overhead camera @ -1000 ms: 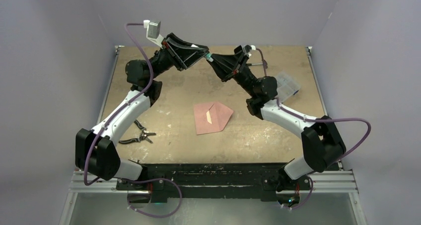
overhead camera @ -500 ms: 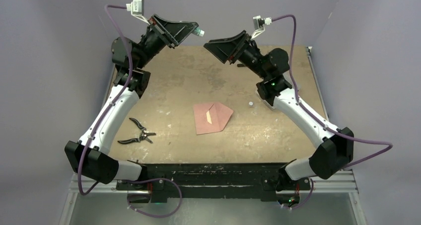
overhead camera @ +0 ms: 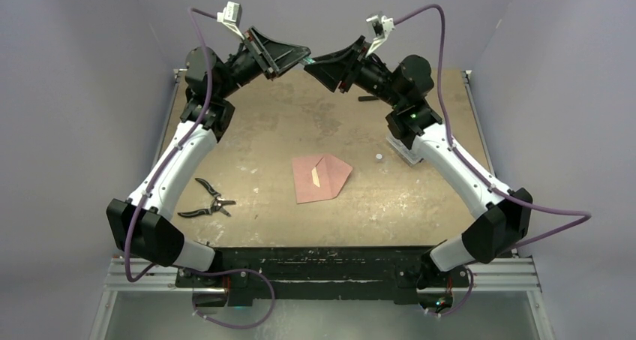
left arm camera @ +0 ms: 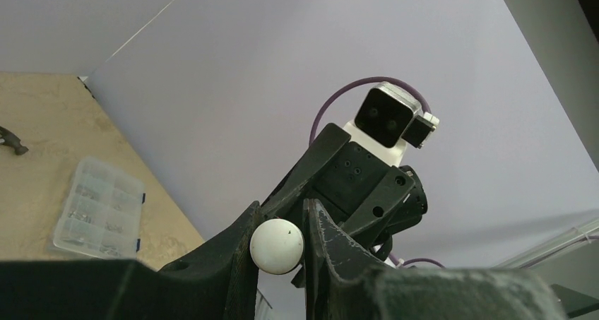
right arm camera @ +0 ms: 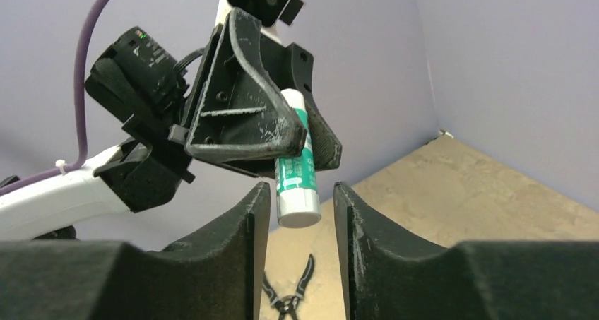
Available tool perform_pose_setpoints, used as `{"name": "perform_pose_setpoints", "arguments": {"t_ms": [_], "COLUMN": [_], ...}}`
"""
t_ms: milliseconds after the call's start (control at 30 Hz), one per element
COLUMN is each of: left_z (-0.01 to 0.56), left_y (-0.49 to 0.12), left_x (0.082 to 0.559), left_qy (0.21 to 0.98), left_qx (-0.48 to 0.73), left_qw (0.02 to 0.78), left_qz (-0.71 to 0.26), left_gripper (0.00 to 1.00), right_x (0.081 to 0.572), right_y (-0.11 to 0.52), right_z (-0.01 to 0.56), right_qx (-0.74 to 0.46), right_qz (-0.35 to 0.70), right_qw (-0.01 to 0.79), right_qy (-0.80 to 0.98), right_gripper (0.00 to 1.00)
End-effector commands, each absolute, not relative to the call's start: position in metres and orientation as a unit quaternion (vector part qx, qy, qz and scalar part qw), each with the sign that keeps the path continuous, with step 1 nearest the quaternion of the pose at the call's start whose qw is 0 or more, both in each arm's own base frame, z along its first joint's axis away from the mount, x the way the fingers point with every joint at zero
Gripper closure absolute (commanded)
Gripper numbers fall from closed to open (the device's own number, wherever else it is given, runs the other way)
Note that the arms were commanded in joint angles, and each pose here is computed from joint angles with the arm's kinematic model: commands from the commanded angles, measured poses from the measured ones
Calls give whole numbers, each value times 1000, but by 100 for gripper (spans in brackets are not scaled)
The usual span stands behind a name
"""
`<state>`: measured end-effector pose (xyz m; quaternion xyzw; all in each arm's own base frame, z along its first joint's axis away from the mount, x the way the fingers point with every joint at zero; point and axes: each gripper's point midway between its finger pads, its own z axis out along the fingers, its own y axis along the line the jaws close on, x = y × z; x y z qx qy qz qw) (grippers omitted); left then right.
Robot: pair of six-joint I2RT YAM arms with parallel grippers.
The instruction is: Place the letter into the envelope and seal it
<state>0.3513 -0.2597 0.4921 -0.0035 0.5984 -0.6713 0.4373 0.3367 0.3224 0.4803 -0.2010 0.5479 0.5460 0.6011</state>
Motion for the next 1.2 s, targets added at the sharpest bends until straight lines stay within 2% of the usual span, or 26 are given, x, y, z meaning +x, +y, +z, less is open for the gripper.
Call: {"name": "perform_pose_setpoints", "arguments": {"t_ms": [0, 67, 200, 367, 567, 767, 1000, 1033, 1133, 1167], "left_z": [519, 521, 524, 527, 537, 547, 551, 550, 553, 553], "left_y": [-256, -256, -255, -253, -247, -242, -246, -246, -245, -244], "left_x": [335, 334, 333, 329, 308, 267, 246, 249, 265, 274], "left_qy": [573, 572, 567, 548, 483, 382, 342, 349, 378, 396], "left_qx": [19, 21, 26, 46, 130, 255, 336, 331, 295, 268], "left_qw": [450, 453, 458, 485, 565, 651, 661, 660, 661, 660], "left_qz": [-684, -684, -684, -680, -656, -604, -578, -576, -576, -579], "left_gripper": [100, 100, 100, 100, 100, 100, 100, 100, 100, 100], "right_x": [310, 306, 298, 290, 278, 275, 274, 273, 268, 269], "right_y": [321, 320, 318, 310, 300, 279, 270, 271, 285, 293], "right_z": [500, 503, 510, 523, 538, 536, 526, 525, 515, 508], "right_qx": [-227, -224, -206, -146, -57, 54, 108, 104, 63, 45], "right_qz": [582, 590, 622, 694, 812, 915, 934, 934, 914, 899], "right_qw": [594, 590, 573, 526, 404, 211, 107, 108, 160, 188], "right_qy": [507, 504, 493, 469, 418, 340, 322, 325, 366, 392], "right_gripper": [61, 63, 82, 99, 100, 100, 100, 92, 37, 27]}}
